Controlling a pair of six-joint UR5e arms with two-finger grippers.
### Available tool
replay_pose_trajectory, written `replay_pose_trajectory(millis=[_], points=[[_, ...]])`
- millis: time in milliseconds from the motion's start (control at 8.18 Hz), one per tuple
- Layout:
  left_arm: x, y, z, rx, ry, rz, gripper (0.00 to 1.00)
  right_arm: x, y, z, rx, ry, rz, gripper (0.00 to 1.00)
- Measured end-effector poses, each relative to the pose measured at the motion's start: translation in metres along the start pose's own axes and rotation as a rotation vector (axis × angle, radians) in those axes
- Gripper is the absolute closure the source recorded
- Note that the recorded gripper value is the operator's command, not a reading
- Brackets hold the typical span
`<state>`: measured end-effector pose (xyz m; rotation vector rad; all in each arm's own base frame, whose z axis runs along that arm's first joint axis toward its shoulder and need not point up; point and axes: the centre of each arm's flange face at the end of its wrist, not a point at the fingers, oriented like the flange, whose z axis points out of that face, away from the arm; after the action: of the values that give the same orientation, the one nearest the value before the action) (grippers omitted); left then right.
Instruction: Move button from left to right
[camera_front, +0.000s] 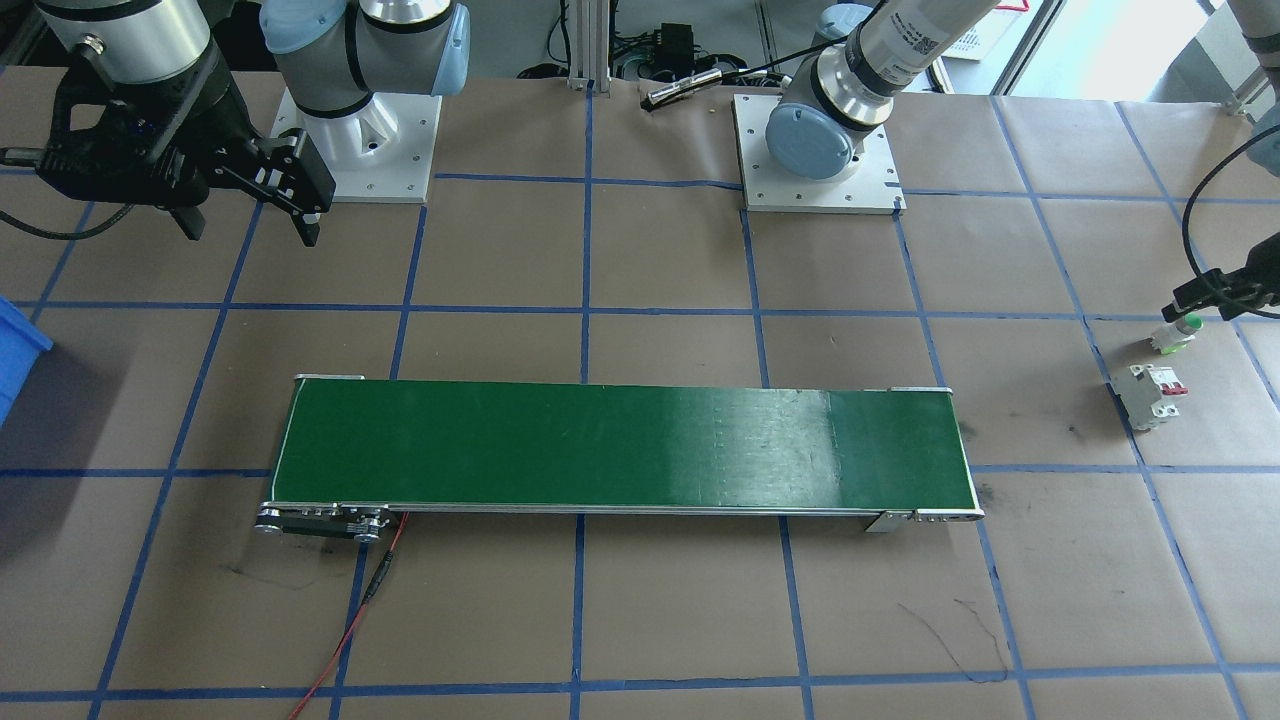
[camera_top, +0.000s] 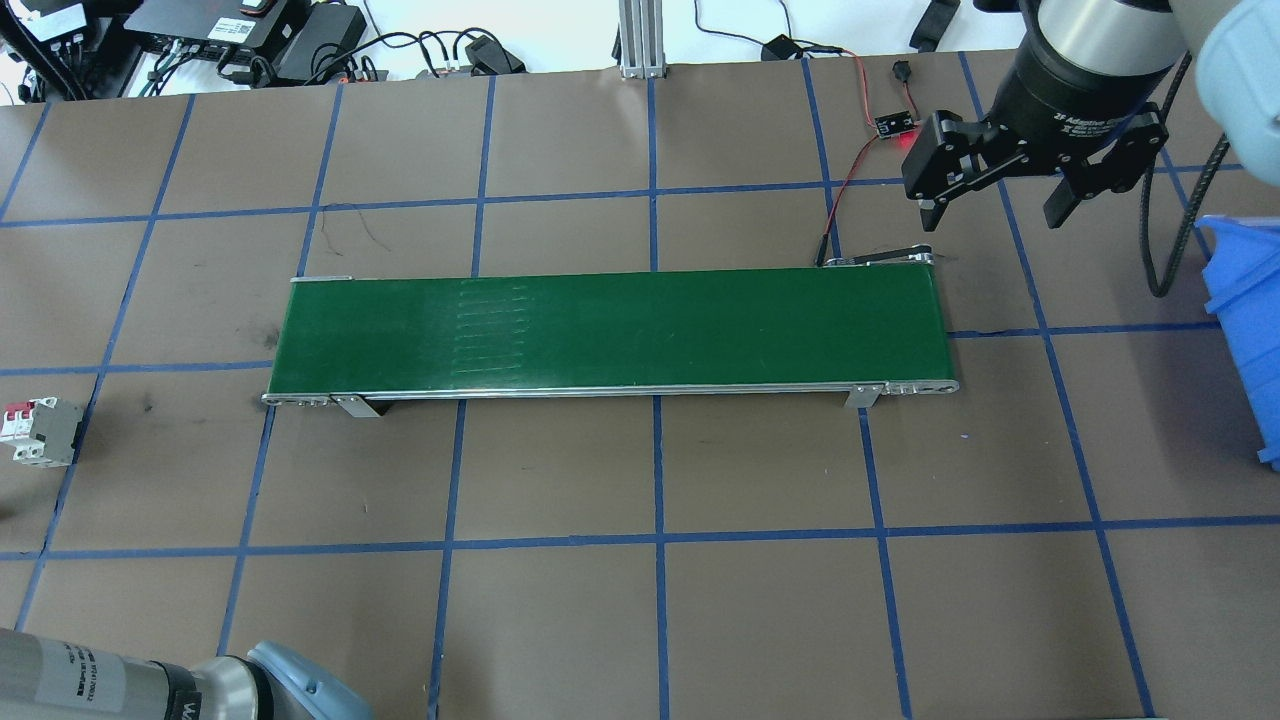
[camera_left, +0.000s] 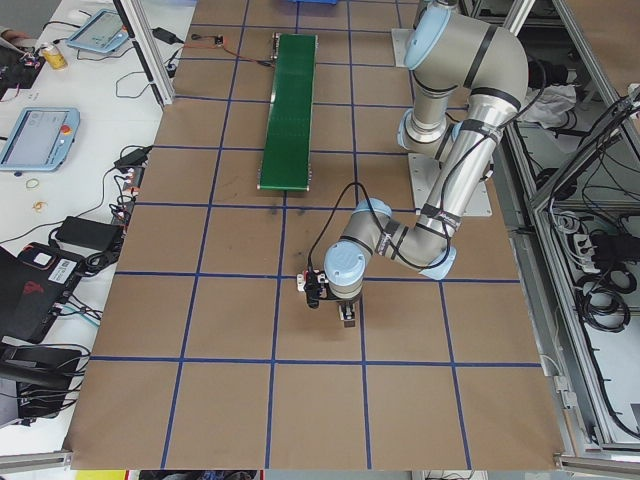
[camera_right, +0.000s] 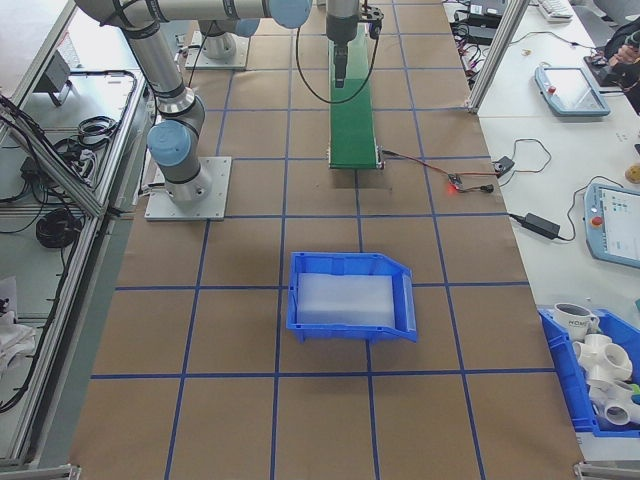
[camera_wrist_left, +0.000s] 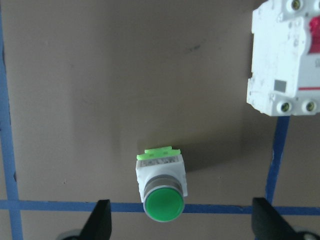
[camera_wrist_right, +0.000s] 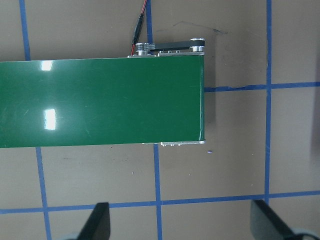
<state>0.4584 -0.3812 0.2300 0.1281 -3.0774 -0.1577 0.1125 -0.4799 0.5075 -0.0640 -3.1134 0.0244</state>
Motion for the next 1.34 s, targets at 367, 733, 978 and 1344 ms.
replay_pose_trajectory(millis=[367,733,978,1344], points=[[-0.007,-0.006,0.021,-0.005,-0.004,0.015,0.0,0.0,0.0,0.0,0.001,-0.003,0.006,0.0],[-0.009,-0.006,0.025,-0.017,-0.01,0.016,0.0,0.0,0.0,0.0,0.001,-0.004,0.008,0.0],[-0.01,-0.006,0.025,-0.015,-0.013,0.028,0.15,0.0,0.0,0.0,0.001,-0.002,0.009,0.0],[-0.01,-0.006,0.026,-0.014,-0.016,0.035,0.29,-0.001,-0.001,0.001,-0.001,-0.006,0.009,0.0]])
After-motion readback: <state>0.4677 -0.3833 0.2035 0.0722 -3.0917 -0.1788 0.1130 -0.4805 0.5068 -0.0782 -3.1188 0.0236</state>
